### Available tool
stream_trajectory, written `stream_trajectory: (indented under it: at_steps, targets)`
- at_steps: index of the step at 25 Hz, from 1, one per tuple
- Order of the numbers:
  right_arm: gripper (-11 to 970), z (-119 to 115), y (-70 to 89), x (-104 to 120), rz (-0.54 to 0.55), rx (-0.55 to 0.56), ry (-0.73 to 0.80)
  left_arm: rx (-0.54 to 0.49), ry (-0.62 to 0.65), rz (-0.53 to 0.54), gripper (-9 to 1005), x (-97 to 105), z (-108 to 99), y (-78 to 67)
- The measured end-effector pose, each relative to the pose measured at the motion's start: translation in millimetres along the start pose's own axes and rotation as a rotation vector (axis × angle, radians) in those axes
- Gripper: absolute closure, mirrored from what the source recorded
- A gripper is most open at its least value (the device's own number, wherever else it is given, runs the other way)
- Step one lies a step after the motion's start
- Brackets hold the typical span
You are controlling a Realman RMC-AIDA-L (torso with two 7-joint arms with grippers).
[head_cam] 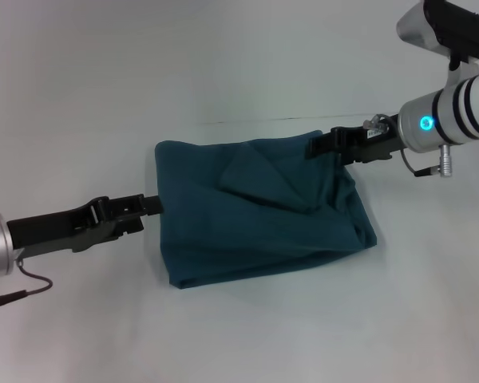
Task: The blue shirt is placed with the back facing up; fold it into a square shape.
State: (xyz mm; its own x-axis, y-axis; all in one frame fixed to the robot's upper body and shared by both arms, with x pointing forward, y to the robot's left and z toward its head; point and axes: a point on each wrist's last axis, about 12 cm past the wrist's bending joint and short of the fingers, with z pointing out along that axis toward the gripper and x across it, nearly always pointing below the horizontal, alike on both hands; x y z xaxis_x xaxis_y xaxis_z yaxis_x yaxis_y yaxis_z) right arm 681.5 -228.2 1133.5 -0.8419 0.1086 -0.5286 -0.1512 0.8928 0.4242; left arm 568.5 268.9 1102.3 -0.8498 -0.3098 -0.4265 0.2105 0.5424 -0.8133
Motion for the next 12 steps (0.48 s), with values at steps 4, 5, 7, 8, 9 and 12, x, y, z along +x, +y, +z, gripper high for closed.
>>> stream_trajectory:
  at_steps: [4,5,7,8,9,12]
  targets:
    - [263,3,1.0,2,0.002,0.002,-0.008,-0.003,-0.002,0.000,349,0,1,0.2]
    - [264,3,0.9,3,0.004,0.003,-0.008,-0.004,-0.003,0.000,349,0,1,0.4]
    - [265,6,0.2,5,0.010,0.008,-0.008,-0.004,-0.002,-0.002,349,0,1,0.9]
    - [265,7,0.5,6,0.013,0.009,-0.006,-0.004,-0.001,-0.004,349,1,1,1.3]
    - [266,9,0.9,8,0.013,0.011,-0.006,-0.003,0.001,-0.006,349,2,1,1.6]
    - [267,15,4.2,13,0.009,0.011,-0.005,-0.001,0.003,-0.010,349,3,2,2.1]
